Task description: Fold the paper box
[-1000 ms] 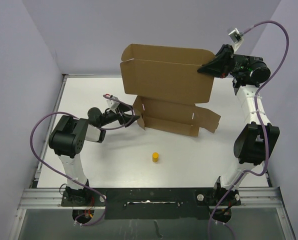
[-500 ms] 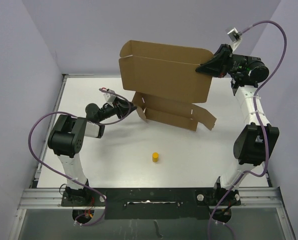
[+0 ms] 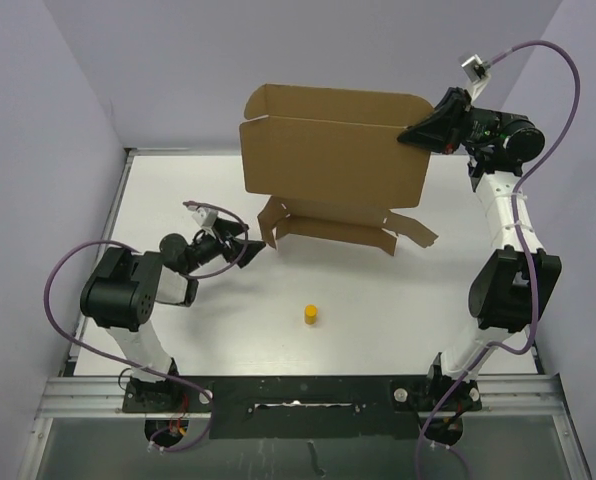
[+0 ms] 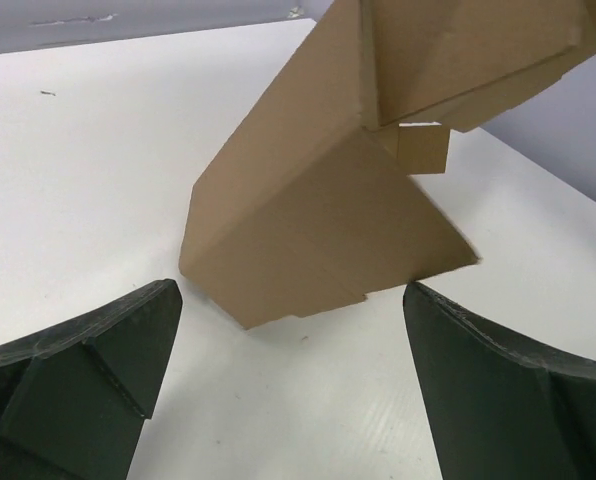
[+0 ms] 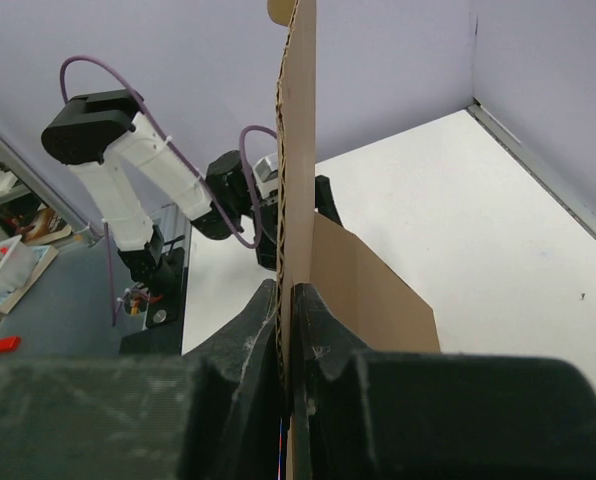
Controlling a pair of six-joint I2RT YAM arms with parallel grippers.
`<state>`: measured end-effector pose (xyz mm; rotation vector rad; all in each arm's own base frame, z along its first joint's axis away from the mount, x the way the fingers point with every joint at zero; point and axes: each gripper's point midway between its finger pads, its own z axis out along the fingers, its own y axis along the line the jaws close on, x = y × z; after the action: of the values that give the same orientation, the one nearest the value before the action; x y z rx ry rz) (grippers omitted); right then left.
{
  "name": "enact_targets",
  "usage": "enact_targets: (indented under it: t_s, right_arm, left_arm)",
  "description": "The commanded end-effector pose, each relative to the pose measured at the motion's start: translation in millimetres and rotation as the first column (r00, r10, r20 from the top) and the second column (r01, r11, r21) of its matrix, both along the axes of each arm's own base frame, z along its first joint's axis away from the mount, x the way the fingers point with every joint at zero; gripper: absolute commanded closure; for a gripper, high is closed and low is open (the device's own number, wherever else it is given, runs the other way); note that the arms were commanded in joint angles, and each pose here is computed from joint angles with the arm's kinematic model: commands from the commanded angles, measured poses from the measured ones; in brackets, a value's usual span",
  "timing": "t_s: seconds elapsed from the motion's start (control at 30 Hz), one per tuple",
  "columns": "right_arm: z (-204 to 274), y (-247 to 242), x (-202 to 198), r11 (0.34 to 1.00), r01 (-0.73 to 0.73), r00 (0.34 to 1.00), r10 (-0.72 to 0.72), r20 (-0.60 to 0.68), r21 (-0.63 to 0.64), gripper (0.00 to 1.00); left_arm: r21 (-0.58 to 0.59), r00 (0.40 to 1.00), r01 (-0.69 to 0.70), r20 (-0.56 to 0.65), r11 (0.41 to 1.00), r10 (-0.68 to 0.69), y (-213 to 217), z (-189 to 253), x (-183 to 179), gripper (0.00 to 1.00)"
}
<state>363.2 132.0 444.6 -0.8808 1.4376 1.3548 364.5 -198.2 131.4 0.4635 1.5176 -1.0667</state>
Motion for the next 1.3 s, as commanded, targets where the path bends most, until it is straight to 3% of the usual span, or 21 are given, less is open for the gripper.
enact_targets:
  t_s: [0.0, 0.17, 0.37, 0.57, 0.63, 0.7, 0.77, 0.83, 0.93, 1.0, 1.27]
  right_arm:
    - [23.2, 0.9, -9.4, 0.999, 0.020, 0.998, -0.022, 0.063, 0.029, 1.00]
    - [24.3, 0.8, -10.0, 0.999, 0.024, 0.998, -0.026, 0.061, 0.033, 1.00]
    - [25.5, 1.0, -10.1, 0.999, 0.026, 0.998, -0.028, 0.056, 0.038, 1.00]
    - [26.9, 1.5, -9.7, 0.998, 0.031, 0.998, -0.034, 0.052, 0.047, 1.00]
    - [26.6, 1.2, -8.2, 0.998, 0.036, 0.998, -0.038, 0.044, 0.050, 1.00]
    - [26.8, 0.5, -6.4, 0.998, 0.042, 0.998, -0.044, 0.036, 0.052, 1.00]
    - [27.8, 0.2, -4.7, 0.998, 0.044, 0.998, -0.046, 0.035, 0.050, 1.00]
    - [30.8, 1.2, -4.8, 0.999, 0.035, 0.997, -0.037, 0.062, 0.035, 1.00]
    - [31.5, 0.2, 0.4, 1.000, 0.030, 0.994, -0.031, 0.103, 0.005, 1.00]
    - [31.6, -2.6, 7.8, 0.999, 0.044, 0.993, -0.043, 0.114, -0.003, 1.00]
    - [35.3, -5.1, 31.9, 0.992, 0.128, 0.973, -0.124, 0.194, -0.011, 1.00]
  left_arm:
    - [-0.055, 0.979, -0.117, 0.163, 0.992, 0.125, 11.5, 52.7, -4.1, 0.03]
    - [-0.073, 0.964, -0.236, 0.107, 0.969, 0.243, 20.8, 47.9, -10.2, 0.02]
    - [0.071, 0.893, -0.448, -0.016, 0.891, 0.451, 32.1, 21.2, 5.7, 0.02]
    - [0.118, 0.873, -0.475, -0.057, 0.872, 0.483, 29.5, 29.0, 31.0, 0.05]
    - [0.142, 0.861, -0.483, -0.099, 0.864, 0.498, 29.3, 24.3, 38.2, 0.11]
    - [0.134, 0.867, -0.473, -0.106, 0.871, 0.488, 26.0, 23.2, 40.8, 0.23]
    - [0.115, 0.878, -0.458, -0.094, 0.881, 0.469, 22.0, 27.1, 41.6, 0.53]
    - [0.108, 0.885, -0.450, -0.075, 0.886, 0.459, 20.8, 32.1, 40.2, 0.75]
    - [0.110, 0.891, -0.447, -0.029, 0.888, 0.453, 23.7, 43.2, 34.7, 0.91]
    - [0.122, 0.890, -0.453, 0.009, 0.883, 0.455, 28.0, 55.4, 29.7, 1.00]
    - [0.159, 0.894, -0.447, 0.058, 0.880, 0.444, 43.2, 99.5, -9.8, 1.00]
